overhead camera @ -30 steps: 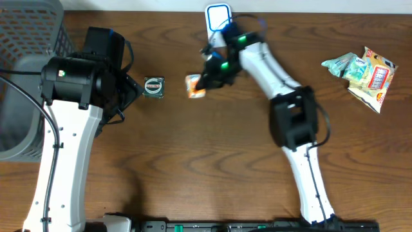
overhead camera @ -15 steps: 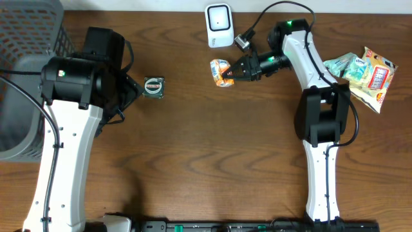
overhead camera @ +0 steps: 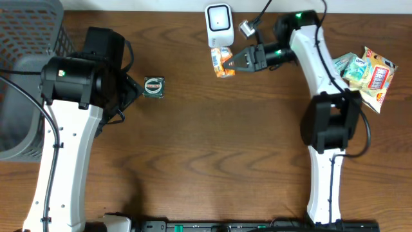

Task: Scan the item barcode
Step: 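Lift the orange pack and bring it toward the scanner, then hold the orange pack up against the scanner face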

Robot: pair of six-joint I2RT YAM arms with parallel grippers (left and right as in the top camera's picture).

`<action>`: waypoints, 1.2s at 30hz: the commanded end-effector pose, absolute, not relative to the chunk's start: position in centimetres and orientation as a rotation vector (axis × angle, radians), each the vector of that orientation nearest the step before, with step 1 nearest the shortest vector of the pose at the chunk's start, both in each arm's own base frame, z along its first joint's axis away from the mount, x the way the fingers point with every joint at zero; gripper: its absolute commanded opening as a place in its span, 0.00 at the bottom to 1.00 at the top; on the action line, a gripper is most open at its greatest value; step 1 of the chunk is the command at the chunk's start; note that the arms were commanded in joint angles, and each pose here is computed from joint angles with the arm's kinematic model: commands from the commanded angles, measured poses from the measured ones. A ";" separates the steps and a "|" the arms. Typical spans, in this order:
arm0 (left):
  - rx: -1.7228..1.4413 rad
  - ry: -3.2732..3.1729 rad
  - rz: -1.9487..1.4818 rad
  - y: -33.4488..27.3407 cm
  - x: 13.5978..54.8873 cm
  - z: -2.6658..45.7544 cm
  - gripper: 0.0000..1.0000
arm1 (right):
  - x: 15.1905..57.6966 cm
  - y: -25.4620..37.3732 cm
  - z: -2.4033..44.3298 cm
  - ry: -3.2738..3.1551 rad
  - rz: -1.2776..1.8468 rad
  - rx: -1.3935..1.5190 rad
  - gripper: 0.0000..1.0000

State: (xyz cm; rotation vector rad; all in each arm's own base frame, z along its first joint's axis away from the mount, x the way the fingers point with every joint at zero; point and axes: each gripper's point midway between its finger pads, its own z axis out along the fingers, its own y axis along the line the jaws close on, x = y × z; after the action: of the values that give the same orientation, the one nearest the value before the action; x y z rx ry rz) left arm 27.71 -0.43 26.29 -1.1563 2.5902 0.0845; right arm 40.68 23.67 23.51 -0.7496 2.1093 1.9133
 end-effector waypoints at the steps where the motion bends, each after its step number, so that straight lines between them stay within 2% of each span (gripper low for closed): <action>1: -1.172 2.589 0.099 -0.2 27.6 26.2 0.98 | 39.9 23.3 27.0 1.989 1.842 -0.841 0.01; 11: -1.172 2.589 0.100 -0.2 27.6 26.2 0.98 | 39.6 23.6 26.6 2.001 1.814 -0.881 0.01; 15: -1.172 2.589 0.100 -0.2 27.6 26.2 0.98 | 39.6 24.2 24.4 2.082 1.678 -1.000 0.02; 18: -1.172 2.589 0.100 -0.2 27.6 26.2 0.98 | 41.2 24.0 18.7 2.507 1.312 -0.944 0.01; 20: -1.172 2.589 0.100 -0.2 27.6 26.2 0.98 | 43.1 22.6 15.1 2.759 0.906 -0.797 0.02; 23: -1.172 2.589 0.100 -0.2 27.6 26.2 0.98 | 46.0 19.5 12.6 2.850 0.259 -0.661 0.01; 25: -1.172 2.589 0.100 -0.2 27.6 26.2 0.98 | 47.6 18.5 12.8 2.782 -0.034 -0.651 0.01; 28: -1.172 2.589 0.099 -0.2 27.6 26.2 0.98 | 50.2 18.4 14.2 2.621 -0.301 -0.689 0.01; 36: -1.172 2.589 0.100 -0.2 27.6 26.2 0.98 | 57.4 21.8 21.2 2.104 -0.592 -0.845 0.01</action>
State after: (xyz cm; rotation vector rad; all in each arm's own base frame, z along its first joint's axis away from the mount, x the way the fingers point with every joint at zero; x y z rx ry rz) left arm 27.71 -0.43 26.29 -1.1558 2.5905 0.0846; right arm 55.63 23.56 18.96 -0.7906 2.2346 -0.3134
